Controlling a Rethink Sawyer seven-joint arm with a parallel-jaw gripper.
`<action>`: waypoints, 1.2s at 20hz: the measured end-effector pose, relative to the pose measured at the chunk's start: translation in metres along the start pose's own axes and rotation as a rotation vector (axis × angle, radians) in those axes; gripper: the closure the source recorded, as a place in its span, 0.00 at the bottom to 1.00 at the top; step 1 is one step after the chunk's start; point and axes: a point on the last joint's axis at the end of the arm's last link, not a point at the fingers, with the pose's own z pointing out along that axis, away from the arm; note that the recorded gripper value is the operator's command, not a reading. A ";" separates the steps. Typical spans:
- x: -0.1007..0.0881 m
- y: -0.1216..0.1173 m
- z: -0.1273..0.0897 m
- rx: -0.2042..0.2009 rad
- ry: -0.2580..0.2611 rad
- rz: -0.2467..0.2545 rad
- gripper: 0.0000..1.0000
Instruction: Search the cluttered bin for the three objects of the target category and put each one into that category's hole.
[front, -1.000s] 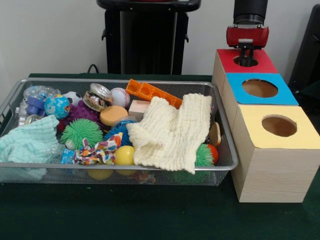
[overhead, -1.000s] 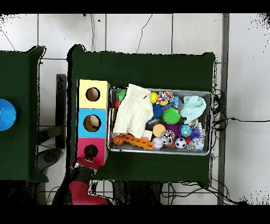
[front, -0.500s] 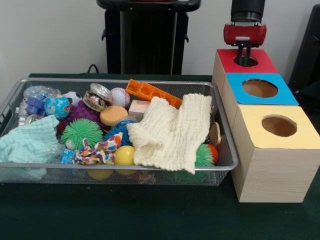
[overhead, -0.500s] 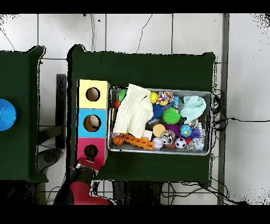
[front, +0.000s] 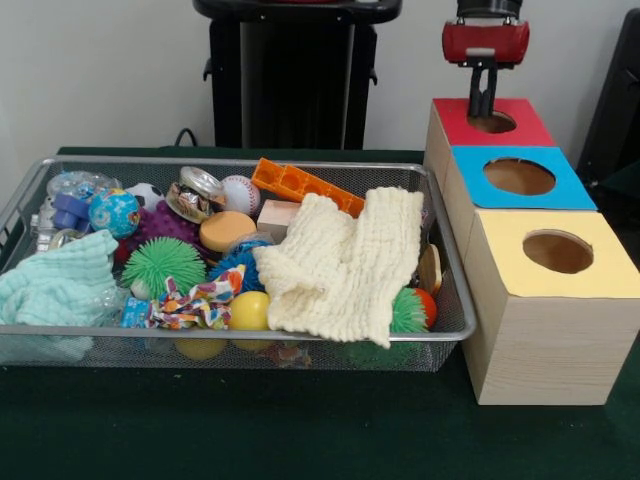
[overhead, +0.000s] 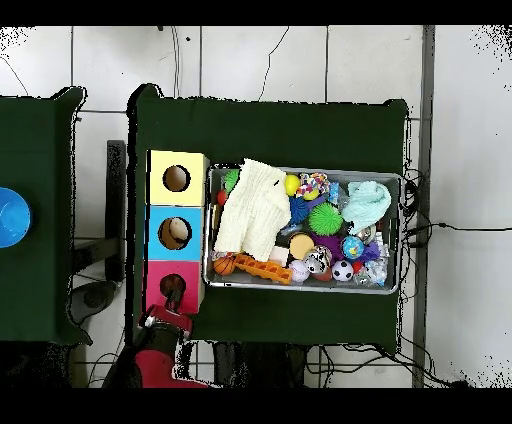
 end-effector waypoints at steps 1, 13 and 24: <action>-0.001 0.000 -0.001 0.000 0.002 0.001 1.00; 0.011 -0.016 -0.025 0.029 0.092 -0.006 1.00; -0.005 -0.030 -0.027 0.023 0.089 0.011 1.00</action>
